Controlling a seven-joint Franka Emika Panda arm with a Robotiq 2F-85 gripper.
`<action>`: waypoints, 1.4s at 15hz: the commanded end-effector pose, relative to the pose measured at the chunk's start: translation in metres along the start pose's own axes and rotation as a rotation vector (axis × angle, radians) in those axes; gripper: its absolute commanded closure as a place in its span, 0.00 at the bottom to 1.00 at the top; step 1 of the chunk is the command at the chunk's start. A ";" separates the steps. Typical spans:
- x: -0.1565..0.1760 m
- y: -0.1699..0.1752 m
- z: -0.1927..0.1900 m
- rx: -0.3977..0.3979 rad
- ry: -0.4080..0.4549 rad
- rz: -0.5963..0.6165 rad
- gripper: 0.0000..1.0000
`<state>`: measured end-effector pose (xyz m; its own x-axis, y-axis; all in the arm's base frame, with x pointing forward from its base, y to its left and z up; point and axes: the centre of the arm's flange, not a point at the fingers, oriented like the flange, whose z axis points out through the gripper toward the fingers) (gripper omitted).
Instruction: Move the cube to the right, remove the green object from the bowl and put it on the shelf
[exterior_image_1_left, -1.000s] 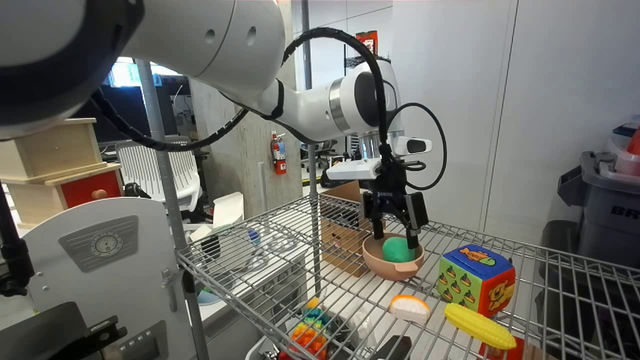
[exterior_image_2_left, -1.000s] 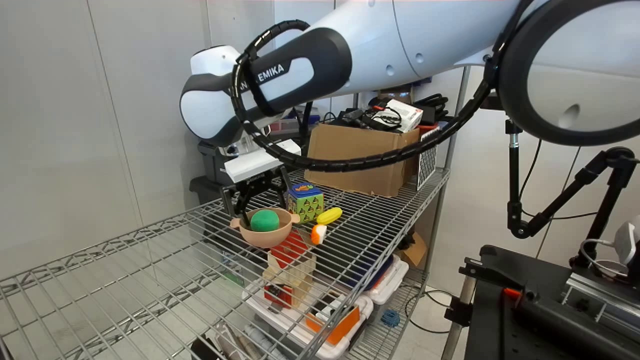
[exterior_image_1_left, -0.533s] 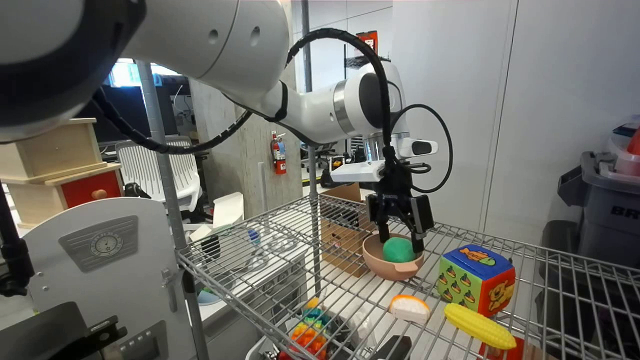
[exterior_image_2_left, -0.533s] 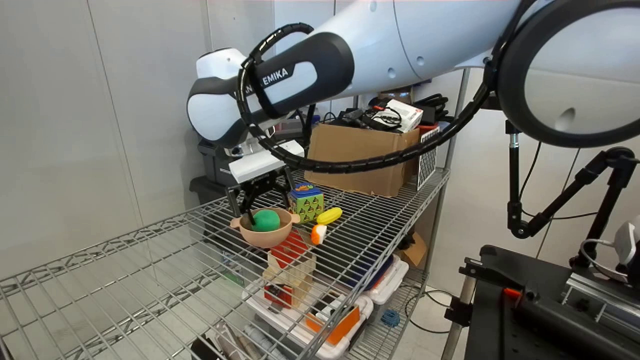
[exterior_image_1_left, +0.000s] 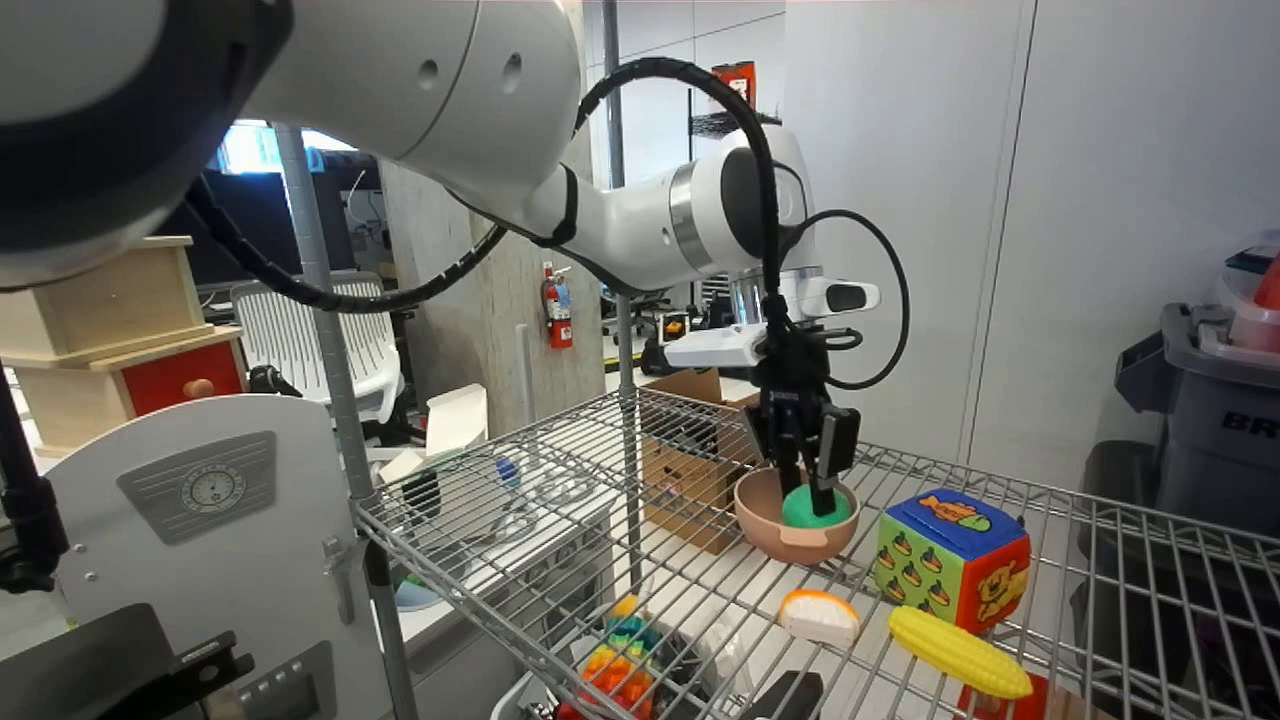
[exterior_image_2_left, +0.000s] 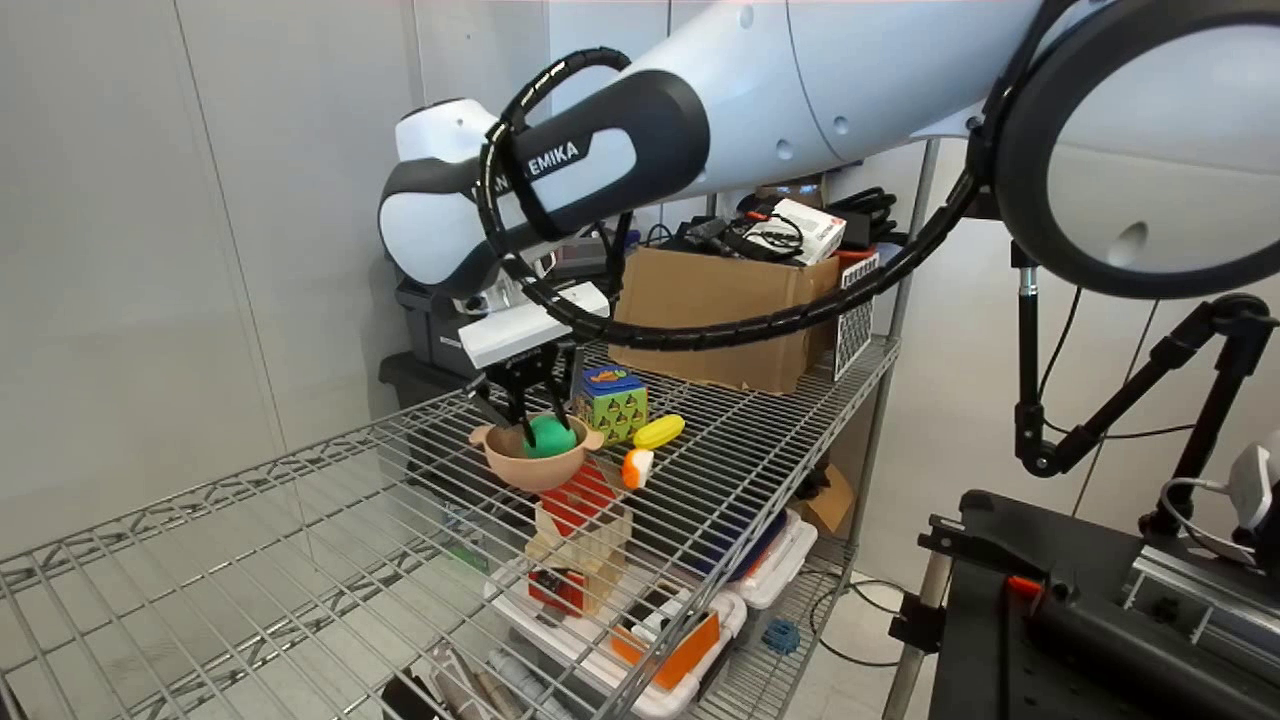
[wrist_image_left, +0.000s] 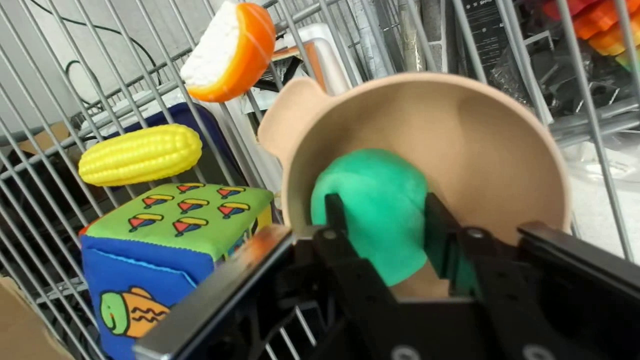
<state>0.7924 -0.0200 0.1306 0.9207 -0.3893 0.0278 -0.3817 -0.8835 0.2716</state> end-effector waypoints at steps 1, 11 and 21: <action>0.068 -0.031 0.004 -0.014 0.016 0.030 0.90; 0.052 -0.053 -0.062 0.021 0.082 -0.032 0.96; -0.079 -0.142 -0.027 -0.040 0.095 -0.227 0.96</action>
<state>0.7903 0.1242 0.1570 0.9740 -0.2138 0.0749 -0.2262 -0.9359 0.2700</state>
